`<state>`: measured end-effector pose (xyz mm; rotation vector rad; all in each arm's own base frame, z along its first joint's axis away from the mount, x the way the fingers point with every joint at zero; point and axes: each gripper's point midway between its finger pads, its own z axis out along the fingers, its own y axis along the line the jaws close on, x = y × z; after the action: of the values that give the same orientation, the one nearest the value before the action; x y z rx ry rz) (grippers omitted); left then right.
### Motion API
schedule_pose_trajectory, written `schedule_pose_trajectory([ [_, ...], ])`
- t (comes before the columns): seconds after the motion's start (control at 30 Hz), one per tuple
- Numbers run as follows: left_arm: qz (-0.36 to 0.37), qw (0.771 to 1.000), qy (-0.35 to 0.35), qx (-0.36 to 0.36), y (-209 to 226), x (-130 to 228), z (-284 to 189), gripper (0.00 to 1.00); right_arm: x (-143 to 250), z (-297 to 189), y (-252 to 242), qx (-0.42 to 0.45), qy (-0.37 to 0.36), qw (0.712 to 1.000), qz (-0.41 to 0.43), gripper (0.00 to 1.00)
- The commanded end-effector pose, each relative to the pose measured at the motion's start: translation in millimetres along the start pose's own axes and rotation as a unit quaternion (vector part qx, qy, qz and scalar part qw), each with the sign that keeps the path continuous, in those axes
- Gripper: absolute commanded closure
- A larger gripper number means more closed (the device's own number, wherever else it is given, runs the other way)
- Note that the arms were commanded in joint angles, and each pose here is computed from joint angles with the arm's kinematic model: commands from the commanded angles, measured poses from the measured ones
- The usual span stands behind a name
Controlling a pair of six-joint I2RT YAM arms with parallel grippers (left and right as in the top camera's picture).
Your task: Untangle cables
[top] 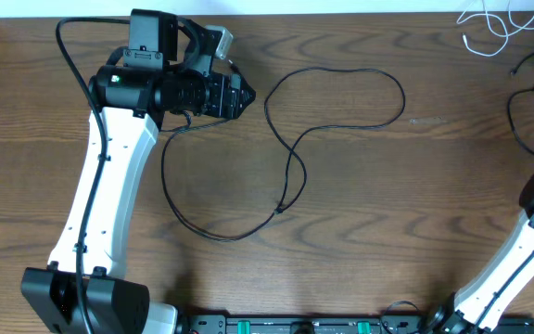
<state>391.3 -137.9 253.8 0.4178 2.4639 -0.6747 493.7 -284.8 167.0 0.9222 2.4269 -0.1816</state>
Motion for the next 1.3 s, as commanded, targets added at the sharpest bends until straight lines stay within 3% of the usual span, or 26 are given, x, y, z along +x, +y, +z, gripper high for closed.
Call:
schedule_pose_trajectory([
  [0.0, 0.0, 0.999, -0.004, -0.04, 14.5, -5.8, -1.3, 0.24, -15.4, -92.0, 51.0, -0.103, -0.047, 0.993, -0.031, 0.01],
  [0.17, -0.006, 0.992, -0.014, -0.122, 41.7, -8.0, -16.7, 0.23, 34.9, -141.3, 125.5, -0.222, 0.004, 0.965, -0.138, 0.01],
  [0.47, -0.13, 0.972, -0.017, -0.193, 99.8, 14.4, -62.2, 0.19, 146.6, -156.1, 238.8, -0.275, 0.096, 0.915, -0.278, 0.01],
  [0.57, -0.179, 0.952, -0.012, -0.246, 128.0, 27.7, -78.4, 0.19, 193.4, -151.5, 270.9, -0.284, 0.134, 0.895, -0.318, 0.01],
  [0.77, -0.205, 0.94, -0.004, -0.273, 147.8, 41.4, -87.5, 0.19, 270.6, -132.9, 308.0, -0.277, 0.185, 0.866, -0.373, 0.01],
  [0.87, -0.19, 0.945, 0.032, -0.264, 152.0, 53.9, -67.2, 0.19, 288.6, -121.5, 315.1, -0.254, 0.192, 0.876, -0.362, 0.01],
  [0.97, -0.148, 0.967, 0.054, -0.198, 141.3, 52.3, -36.2, 0.19, 290.6, -119.1, 316.7, -0.253, 0.193, 0.879, -0.355, 0.01],
  [1.2, -0.111, 0.986, 0.027, -0.124, 142.9, 21.0, 36.1, 0.19, 286.7, -114.8, 310.3, -0.237, 0.19, 0.884, -0.355, 0.01],
  [1.27, -0.082, 0.99, 0.02, -0.112, 142.5, 10.6, 77.8, 0.19, 287.4, -114.9, 309.2, -0.235, 0.192, 0.884, -0.356, 0.01],
])
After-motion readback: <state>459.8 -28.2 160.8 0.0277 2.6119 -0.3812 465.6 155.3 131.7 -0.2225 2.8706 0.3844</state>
